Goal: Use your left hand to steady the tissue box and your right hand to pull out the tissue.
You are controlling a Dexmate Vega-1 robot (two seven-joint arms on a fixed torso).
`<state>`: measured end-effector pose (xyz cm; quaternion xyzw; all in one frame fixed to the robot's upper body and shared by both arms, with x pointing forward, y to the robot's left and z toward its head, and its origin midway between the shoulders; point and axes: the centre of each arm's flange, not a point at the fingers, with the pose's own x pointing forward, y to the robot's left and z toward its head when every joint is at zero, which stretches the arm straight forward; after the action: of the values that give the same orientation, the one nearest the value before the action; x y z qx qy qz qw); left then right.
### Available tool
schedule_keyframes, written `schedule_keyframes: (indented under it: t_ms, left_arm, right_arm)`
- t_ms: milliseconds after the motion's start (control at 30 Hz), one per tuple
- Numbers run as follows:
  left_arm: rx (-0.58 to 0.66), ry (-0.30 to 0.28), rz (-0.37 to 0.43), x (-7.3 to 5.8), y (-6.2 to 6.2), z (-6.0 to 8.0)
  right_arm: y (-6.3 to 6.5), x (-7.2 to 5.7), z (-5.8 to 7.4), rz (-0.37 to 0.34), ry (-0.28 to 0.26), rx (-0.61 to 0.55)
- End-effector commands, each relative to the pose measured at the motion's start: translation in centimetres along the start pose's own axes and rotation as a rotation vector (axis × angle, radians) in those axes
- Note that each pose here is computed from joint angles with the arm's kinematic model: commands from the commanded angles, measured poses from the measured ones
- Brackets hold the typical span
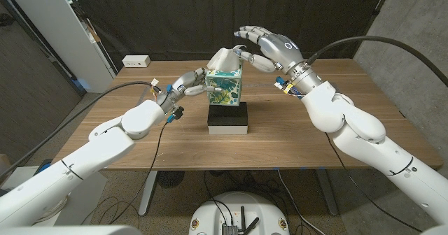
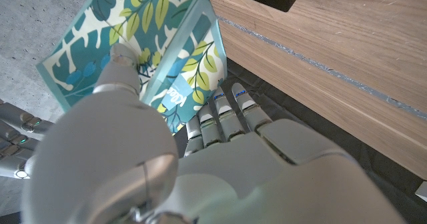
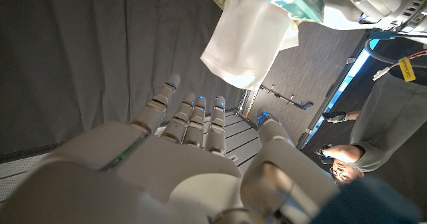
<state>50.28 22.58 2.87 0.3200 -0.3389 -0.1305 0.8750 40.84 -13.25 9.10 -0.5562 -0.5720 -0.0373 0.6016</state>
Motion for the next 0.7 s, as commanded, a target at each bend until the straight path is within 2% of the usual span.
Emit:
schedule_keyframes:
  t_ms: [33, 700]
  left_arm:
    - [0.001, 0.003, 0.004, -0.32, -0.15, 0.19]
    - [0.002, 0.008, 0.007, -0.35, -0.58, 0.5]
  right_arm:
    - [0.65, 0.94, 0.04, 0.024, -0.024, 0.0]
    - [1.53, 0.93, -0.38, 0.056, -0.028, 0.026]
